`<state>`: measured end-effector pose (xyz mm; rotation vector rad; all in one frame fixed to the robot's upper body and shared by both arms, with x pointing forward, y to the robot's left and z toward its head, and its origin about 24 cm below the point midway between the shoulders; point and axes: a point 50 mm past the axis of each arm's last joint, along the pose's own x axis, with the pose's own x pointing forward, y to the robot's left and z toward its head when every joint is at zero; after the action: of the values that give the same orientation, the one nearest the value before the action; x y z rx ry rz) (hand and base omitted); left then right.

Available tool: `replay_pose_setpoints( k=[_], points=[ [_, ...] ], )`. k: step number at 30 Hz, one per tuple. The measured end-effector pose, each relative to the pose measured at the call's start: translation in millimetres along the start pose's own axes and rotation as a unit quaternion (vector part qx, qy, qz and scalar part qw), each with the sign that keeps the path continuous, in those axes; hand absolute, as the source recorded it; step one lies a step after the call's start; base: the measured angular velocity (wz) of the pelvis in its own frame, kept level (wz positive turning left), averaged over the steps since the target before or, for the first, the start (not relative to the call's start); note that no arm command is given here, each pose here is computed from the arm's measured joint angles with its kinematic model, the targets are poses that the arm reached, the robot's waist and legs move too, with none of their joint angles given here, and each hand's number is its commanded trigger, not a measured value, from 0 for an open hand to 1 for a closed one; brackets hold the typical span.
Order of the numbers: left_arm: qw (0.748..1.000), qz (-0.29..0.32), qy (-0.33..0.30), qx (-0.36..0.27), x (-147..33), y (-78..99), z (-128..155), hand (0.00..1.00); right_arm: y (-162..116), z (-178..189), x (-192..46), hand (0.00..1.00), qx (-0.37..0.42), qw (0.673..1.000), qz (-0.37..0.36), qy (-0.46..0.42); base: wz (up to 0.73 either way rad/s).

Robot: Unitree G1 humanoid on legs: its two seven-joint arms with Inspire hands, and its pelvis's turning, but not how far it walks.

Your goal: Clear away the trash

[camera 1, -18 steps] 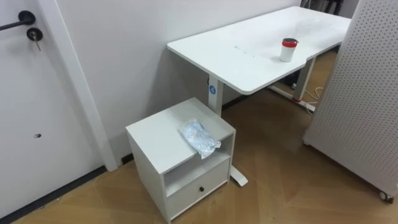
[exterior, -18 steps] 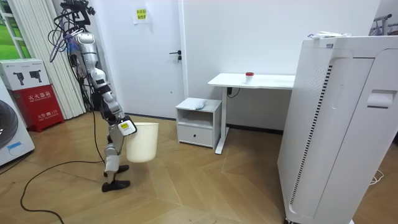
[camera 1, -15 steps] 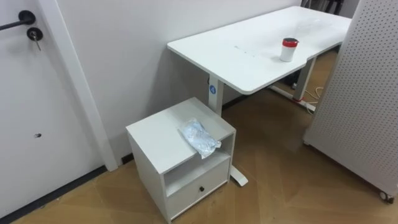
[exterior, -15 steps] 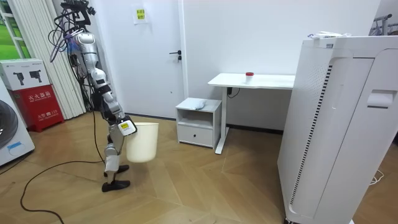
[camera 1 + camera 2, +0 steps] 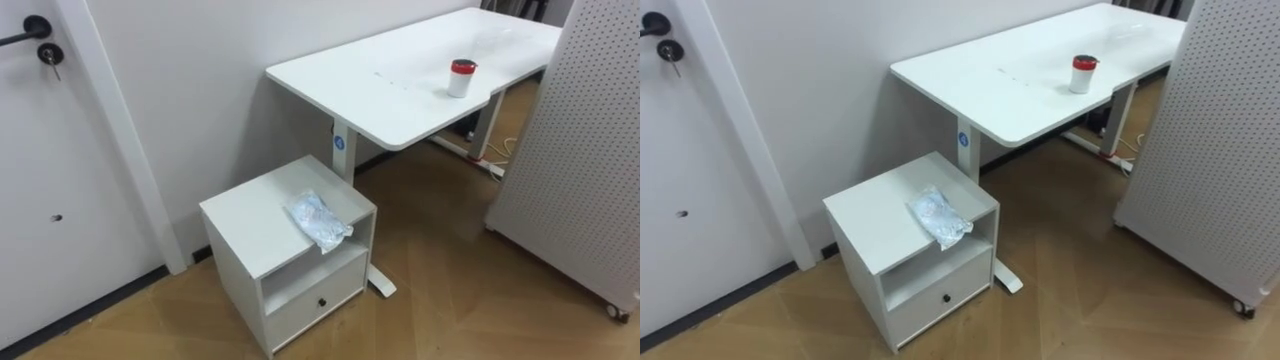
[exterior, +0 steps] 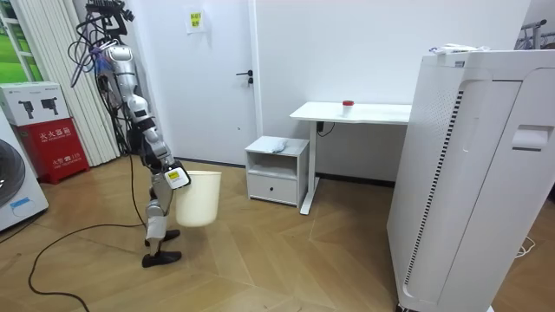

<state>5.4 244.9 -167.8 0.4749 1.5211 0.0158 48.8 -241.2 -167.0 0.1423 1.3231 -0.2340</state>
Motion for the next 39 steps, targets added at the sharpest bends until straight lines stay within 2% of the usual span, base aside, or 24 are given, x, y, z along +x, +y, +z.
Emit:
replay_pose_setpoints(
  k=[14, 19, 25, 30, 33, 39],
  points=[
    [1.0, -0.004, 0.022, 0.003, 0.0, -2.7, -12, 0.0, -2, 1, 0, 1.0, 0.001, 1.0, -0.004, -0.002, 0.04],
    [1.0, -0.008, 0.015, 0.008, 0.4, -1.9, -7, 0.0, -3, 2, 0, 1.0, 0.004, 1.0, -0.005, -0.005, 0.09],
    [1.0, -0.002, 0.021, 0.019, 0.3, -0.8, -9, 0.0, -5, -3, -1, 1.0, 0.04, 0.999, -0.012, -0.004, 0.31],
    [0.999, -0.008, 0.04, 0.016, -2.1, -6.3, -28, 0.0, -17, -15, -5, 1.0, 0.044, 0.998, -0.038, 0.014, -0.19],
    [1.0, -0.003, 0.023, 0.012, -1.1, -2.3, -20, 0.0, -17, -15, -5, 1.0, 0.041, 0.998, -0.039, 0.014, -0.26],
    [0.999, 0.007, -0.042, 0.0, 0.8, 6.0, 16, 0.0, -21, -9, -5, 1.0, 0.021, 0.998, -0.052, 0.001, -0.15]
  ],
)
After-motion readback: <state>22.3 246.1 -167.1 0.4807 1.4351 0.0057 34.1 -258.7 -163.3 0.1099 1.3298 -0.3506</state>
